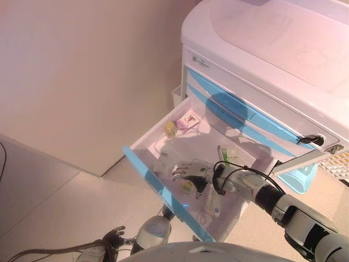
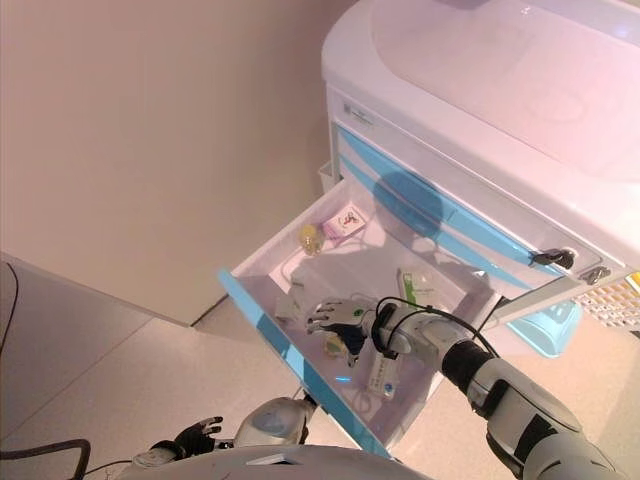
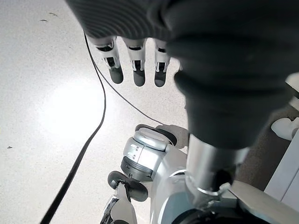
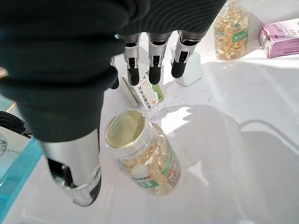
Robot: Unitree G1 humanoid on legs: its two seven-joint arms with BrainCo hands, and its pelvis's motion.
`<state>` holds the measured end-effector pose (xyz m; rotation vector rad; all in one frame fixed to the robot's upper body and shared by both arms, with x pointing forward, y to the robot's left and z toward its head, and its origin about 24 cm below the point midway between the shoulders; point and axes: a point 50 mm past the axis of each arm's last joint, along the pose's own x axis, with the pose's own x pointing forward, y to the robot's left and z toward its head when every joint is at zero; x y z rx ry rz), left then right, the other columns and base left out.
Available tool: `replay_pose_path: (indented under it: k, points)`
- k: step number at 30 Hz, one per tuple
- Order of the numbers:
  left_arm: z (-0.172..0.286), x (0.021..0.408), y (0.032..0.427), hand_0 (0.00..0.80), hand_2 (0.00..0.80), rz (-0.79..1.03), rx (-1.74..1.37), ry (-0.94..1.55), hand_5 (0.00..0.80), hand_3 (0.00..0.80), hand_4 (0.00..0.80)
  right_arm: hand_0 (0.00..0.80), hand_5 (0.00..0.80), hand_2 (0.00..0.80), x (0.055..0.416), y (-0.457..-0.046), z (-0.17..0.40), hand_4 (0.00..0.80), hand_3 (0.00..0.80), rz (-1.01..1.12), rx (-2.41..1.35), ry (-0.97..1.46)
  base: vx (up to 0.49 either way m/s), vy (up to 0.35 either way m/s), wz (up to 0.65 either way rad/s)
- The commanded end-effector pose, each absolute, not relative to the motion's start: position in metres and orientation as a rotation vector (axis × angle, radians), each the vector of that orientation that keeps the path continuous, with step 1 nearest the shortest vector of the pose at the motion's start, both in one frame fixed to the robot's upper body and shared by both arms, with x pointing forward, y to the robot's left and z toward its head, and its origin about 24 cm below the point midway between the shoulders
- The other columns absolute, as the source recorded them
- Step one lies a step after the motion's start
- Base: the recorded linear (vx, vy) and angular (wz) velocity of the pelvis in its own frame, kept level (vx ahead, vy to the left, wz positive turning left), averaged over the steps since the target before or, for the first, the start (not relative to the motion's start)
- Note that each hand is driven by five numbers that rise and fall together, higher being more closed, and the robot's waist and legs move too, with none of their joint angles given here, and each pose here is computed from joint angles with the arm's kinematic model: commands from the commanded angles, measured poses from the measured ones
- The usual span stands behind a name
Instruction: Open the drawer and pick up the medicine
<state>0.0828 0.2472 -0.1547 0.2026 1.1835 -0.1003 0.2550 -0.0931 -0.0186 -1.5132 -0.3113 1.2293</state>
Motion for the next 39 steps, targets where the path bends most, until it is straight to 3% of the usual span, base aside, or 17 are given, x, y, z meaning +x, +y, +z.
replay_pose_path:
  k: [1, 14, 15, 16, 17, 19, 20, 21, 39]
  points:
    - [-0.1575, 0.0760, 0.2445, 0.000, 0.000, -0.144, 0.249, 1.209, 0.000, 0.000, 0.000, 0.000, 0.000, 0.000, 0.2458, -0.0771, -0.0133, 0.000, 0.000, 1.247, -1.472, -0.423, 0.000, 0.000, 0.00]
    - [-0.1575, 0.0760, 0.2433, 0.000, 0.000, -0.151, 0.251, 1.205, 0.000, 0.000, 0.000, 0.000, 0.000, 0.000, 0.2459, -0.0795, -0.0181, 0.000, 0.000, 1.231, -1.491, -0.408, 0.000, 0.000, 0.00]
    - [-0.1575, 0.0759, 0.2435, 0.000, 0.000, -0.152, 0.251, 1.205, 0.000, 0.000, 0.000, 0.053, 0.053, 0.053, 0.2457, -0.0797, -0.0182, 0.053, 0.053, 1.231, -1.492, -0.408, 0.000, 0.000, 0.00]
    - [-0.1574, 0.0759, 0.2435, 0.000, 0.000, -0.152, 0.249, 1.205, 0.000, 0.000, 0.000, 0.185, 0.185, 0.185, 0.2455, -0.0797, -0.0179, 0.185, 0.185, 1.232, -1.492, -0.408, 0.000, 0.000, 0.00]
    - [-0.1573, 0.0762, 0.2435, 0.000, 0.000, -0.152, 0.249, 1.204, 0.000, 0.000, 0.000, 0.433, 0.433, 0.433, 0.2451, -0.0797, -0.0179, 0.433, 0.433, 1.233, -1.494, -0.411, 0.000, 0.000, 0.00]
    - [-0.1572, 0.0765, 0.2432, 0.000, 0.000, -0.154, 0.250, 1.202, 0.000, 0.000, 0.000, 0.703, 0.703, 0.703, 0.2448, -0.0803, -0.0187, 0.703, 0.703, 1.231, -1.496, -0.412, 0.000, 0.000, 0.00]
    - [-0.1572, 0.0768, 0.2431, 0.000, 0.000, -0.154, 0.250, 1.200, 0.000, 0.000, 0.000, 0.778, 0.778, 0.778, 0.2447, -0.0803, -0.0188, 0.778, 0.778, 1.231, -1.498, -0.414, 0.000, 0.000, 0.00]
    - [-0.1571, 0.0770, 0.2431, 0.000, 0.000, -0.154, 0.250, 1.199, 0.000, 0.000, 0.000, 0.800, 0.800, 0.800, 0.2449, -0.0801, -0.0185, 0.800, 0.800, 1.230, -1.499, -0.417, 0.000, 0.000, 0.00]
    - [-0.1578, 0.0754, 0.2418, 0.000, 0.000, -0.159, 0.249, 1.205, 0.000, 0.000, 0.000, 0.800, 0.800, 0.800, 0.2450, -0.0798, -0.0186, 0.800, 0.800, 1.216, -1.491, -0.410, 0.000, 0.000, 0.00]
